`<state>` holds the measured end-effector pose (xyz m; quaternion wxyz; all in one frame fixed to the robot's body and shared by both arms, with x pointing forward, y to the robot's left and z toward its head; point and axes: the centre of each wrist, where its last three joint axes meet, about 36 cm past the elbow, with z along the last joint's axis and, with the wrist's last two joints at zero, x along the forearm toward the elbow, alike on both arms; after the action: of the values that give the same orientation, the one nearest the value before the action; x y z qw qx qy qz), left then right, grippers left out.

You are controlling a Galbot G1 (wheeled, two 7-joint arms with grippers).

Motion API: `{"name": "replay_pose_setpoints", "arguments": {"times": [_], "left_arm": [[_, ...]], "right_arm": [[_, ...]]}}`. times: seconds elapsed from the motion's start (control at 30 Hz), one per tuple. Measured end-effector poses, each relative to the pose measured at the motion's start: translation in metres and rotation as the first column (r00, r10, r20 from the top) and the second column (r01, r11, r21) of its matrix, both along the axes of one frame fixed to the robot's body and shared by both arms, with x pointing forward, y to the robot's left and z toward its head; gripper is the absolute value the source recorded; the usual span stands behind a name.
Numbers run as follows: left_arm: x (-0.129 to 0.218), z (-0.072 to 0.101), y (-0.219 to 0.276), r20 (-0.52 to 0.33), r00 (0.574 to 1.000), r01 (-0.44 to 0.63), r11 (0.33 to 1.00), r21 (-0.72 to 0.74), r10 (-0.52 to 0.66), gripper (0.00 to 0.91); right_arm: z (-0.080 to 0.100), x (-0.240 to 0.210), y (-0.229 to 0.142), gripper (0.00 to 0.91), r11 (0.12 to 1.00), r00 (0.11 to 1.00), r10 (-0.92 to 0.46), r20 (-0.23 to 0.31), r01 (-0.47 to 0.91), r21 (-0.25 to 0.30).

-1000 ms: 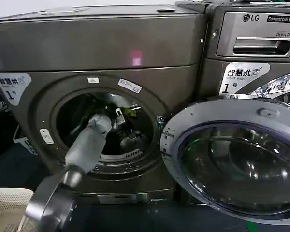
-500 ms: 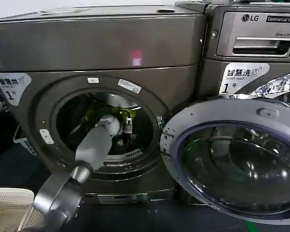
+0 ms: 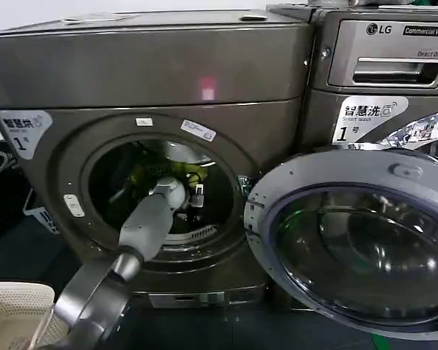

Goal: Grasp the clothes from the dryer.

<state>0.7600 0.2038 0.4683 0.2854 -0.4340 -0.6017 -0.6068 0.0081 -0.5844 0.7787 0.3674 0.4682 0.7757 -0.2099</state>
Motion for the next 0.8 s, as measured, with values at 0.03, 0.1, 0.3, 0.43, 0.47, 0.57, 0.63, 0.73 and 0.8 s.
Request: {"name": "replay_pose_setpoints", "arguments": {"times": [0.03,0.1,0.3,0.43,0.47,0.57,0.63,0.73,0.8], "left_arm": [[0.0,0.0,-0.001,-0.001,1.0,0.003,1.0,0.001,-0.003,0.0],[0.0,0.001,-0.001,-0.005,1.0,0.006,1.0,0.001,-0.006,0.0],[0.001,0.003,0.0,-0.015,1.0,0.012,1.0,0.0,-0.012,0.0],[0.001,0.003,0.0,-0.014,1.0,0.013,1.0,0.001,-0.013,0.0],[0.001,0.003,-0.001,-0.013,1.0,0.013,1.0,0.0,-0.013,0.0],[0.0,0.003,0.0,-0.011,1.0,0.01,1.0,-0.009,-0.01,0.0],[-0.001,0.001,0.002,-0.007,1.0,-0.001,1.0,-0.025,0.001,0.0],[-0.003,-0.001,0.006,0.01,1.0,-0.025,0.997,-0.073,0.026,0.0],[-0.007,-0.003,0.01,0.026,0.998,-0.05,0.991,-0.128,0.054,0.0]], "right_arm": [[0.0,0.0,0.0,0.907,1.0,1.0,0.0,0.0,0.0,-0.001],[0.0,0.0,0.0,0.907,1.0,1.0,-0.001,0.0,0.001,-0.001],[0.0,0.0,0.0,0.907,1.0,1.0,-0.001,0.001,0.001,-0.001],[0.0,0.0,0.0,0.907,1.0,1.0,-0.003,0.0,0.003,-0.002],[0.001,-0.001,0.0,0.907,1.0,1.0,-0.004,0.001,0.004,-0.002],[0.001,-0.001,0.0,0.907,1.0,1.0,-0.007,0.001,0.007,-0.002],[0.001,-0.002,0.0,0.907,1.0,1.0,-0.007,0.001,0.007,-0.003],[0.0,-0.002,0.0,0.907,1.0,1.0,-0.008,0.003,0.008,-0.003],[-0.001,-0.001,0.0,0.907,1.0,1.0,-0.007,0.004,0.007,-0.001]]}}
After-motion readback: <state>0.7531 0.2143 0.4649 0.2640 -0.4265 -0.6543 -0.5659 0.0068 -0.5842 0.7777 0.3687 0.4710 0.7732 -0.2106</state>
